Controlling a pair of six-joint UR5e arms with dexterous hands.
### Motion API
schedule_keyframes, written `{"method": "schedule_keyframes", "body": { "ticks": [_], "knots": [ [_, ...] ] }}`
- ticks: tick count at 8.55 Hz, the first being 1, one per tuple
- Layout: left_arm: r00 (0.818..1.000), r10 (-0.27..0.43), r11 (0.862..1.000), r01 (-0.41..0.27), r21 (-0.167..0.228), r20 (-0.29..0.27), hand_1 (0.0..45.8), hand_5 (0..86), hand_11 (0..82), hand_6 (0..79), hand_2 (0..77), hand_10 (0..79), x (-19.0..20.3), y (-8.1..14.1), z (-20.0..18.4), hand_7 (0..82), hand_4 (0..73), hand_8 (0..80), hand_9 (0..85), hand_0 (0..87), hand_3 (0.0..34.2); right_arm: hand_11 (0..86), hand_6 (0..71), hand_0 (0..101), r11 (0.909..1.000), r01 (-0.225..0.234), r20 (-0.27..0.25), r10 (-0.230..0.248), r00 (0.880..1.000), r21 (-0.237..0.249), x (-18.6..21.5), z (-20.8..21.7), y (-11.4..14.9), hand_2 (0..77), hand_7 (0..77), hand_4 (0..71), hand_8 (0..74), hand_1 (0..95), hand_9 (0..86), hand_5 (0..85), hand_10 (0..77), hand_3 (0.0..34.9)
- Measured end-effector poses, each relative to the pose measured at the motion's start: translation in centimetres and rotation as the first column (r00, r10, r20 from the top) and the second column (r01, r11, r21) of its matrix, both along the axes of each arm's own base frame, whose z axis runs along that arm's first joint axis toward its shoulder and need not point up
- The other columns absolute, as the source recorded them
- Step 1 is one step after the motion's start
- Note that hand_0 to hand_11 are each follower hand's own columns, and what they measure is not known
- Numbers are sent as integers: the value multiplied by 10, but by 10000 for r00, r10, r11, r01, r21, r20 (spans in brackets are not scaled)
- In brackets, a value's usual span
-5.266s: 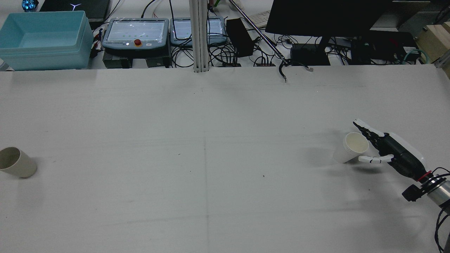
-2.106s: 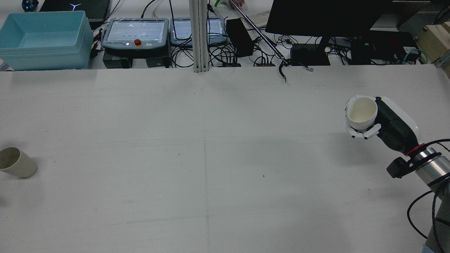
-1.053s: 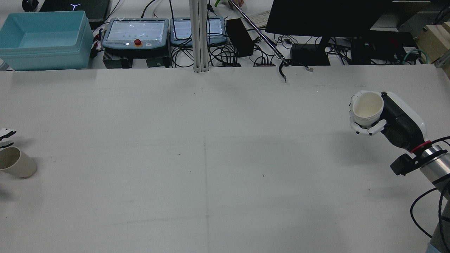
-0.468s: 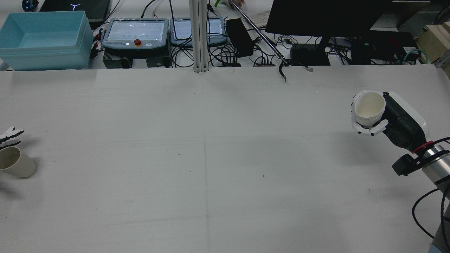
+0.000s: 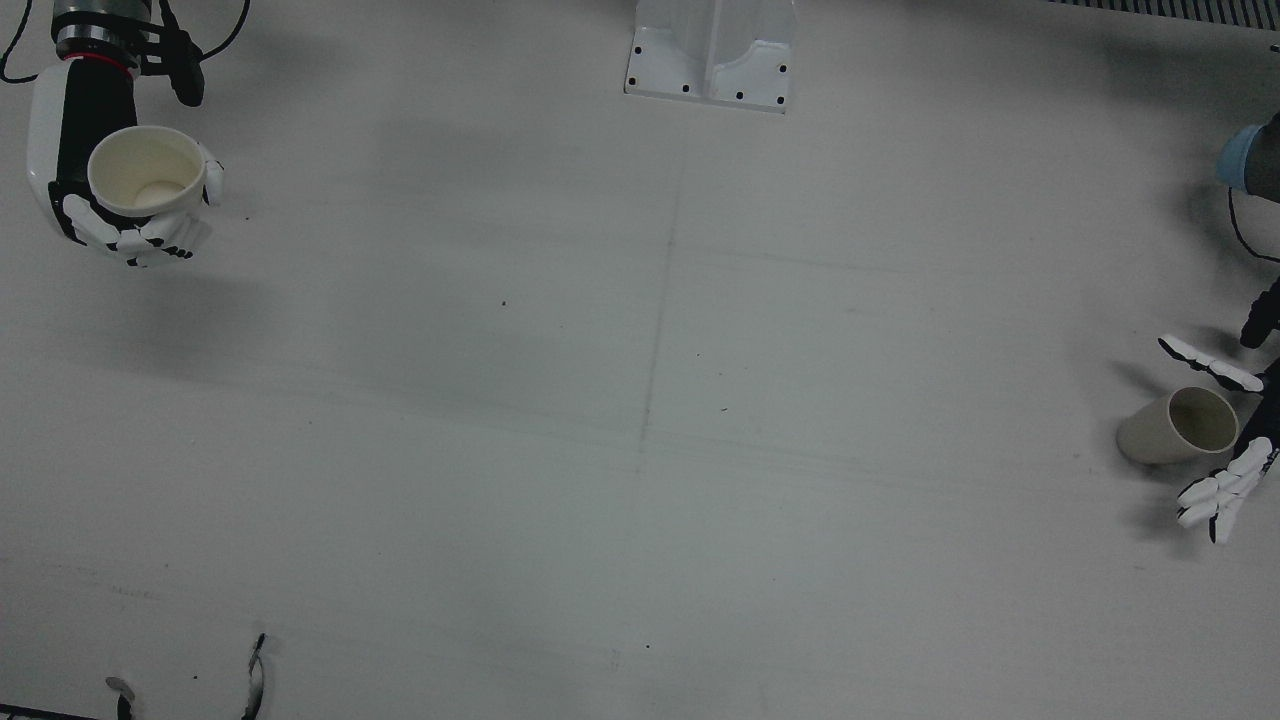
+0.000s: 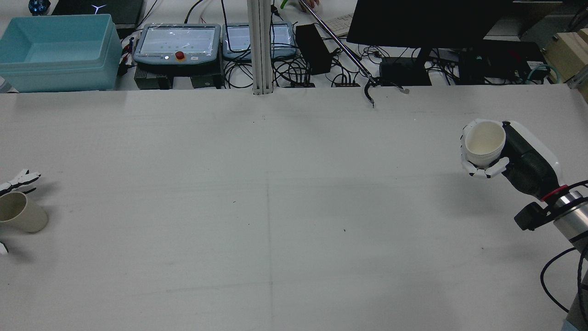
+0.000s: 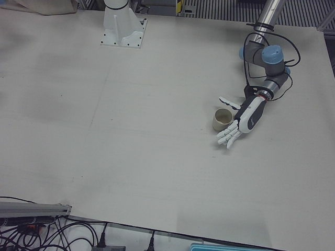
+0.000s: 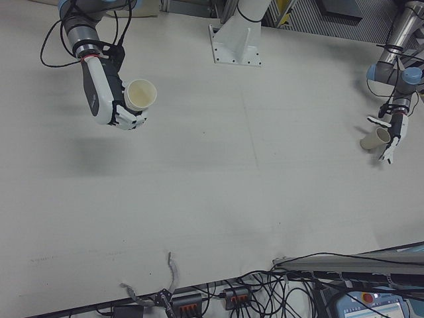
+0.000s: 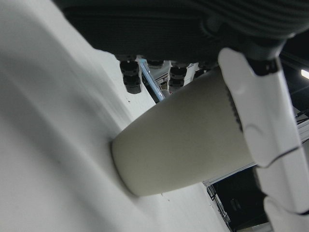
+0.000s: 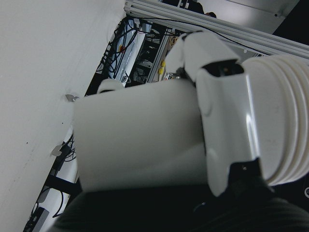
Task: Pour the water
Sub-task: 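Bring the left hand to the other white cup and close around it, then lift the cup with the left hand and carry it toward table center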
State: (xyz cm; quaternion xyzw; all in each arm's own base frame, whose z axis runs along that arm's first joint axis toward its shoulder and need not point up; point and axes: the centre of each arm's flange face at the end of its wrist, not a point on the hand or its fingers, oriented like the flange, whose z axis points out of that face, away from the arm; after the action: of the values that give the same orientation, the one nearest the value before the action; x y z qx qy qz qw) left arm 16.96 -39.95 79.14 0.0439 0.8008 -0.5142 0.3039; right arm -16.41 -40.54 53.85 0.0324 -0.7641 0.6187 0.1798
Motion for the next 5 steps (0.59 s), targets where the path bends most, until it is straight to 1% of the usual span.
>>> {"method": "schedule_keyframes", "body": {
  "ticks": [1,2,3,4,5],
  "knots": [
    [10000,16,10000,-16,31,-63,104,93,147,76,11,82,3,-1,-2,125,169,0,16,540,0,491,627,799,10000,-13,-16,13,10000,-14,1,1,0,502,573,300,649,120,535,567,616,2],
    [9998,10,10000,-9,68,-180,125,164,158,82,11,82,4,-3,-4,125,218,0,16,541,0,491,627,799,10000,-32,-36,32,10000,-44,3,2,1,502,573,284,649,120,535,584,616,1],
    [9994,-2,9999,6,122,-341,120,251,158,87,11,104,6,-5,-8,136,311,11,55,566,0,491,627,801,9999,-65,-44,65,10000,-81,6,4,2,502,573,278,654,120,535,584,616,0],
    [9989,-12,9999,20,158,-463,136,344,158,109,11,104,7,-6,-14,164,398,11,27,582,0,491,627,801,9999,-105,-44,104,9999,-105,8,5,2,502,573,278,654,120,535,589,622,0],
    [9985,-6,9999,13,123,-551,120,371,169,125,11,109,9,-8,-19,185,458,44,98,582,0,491,627,801,9998,-145,-45,144,9999,-123,10,6,1,502,573,278,654,120,535,589,622,1]
  ]
}}
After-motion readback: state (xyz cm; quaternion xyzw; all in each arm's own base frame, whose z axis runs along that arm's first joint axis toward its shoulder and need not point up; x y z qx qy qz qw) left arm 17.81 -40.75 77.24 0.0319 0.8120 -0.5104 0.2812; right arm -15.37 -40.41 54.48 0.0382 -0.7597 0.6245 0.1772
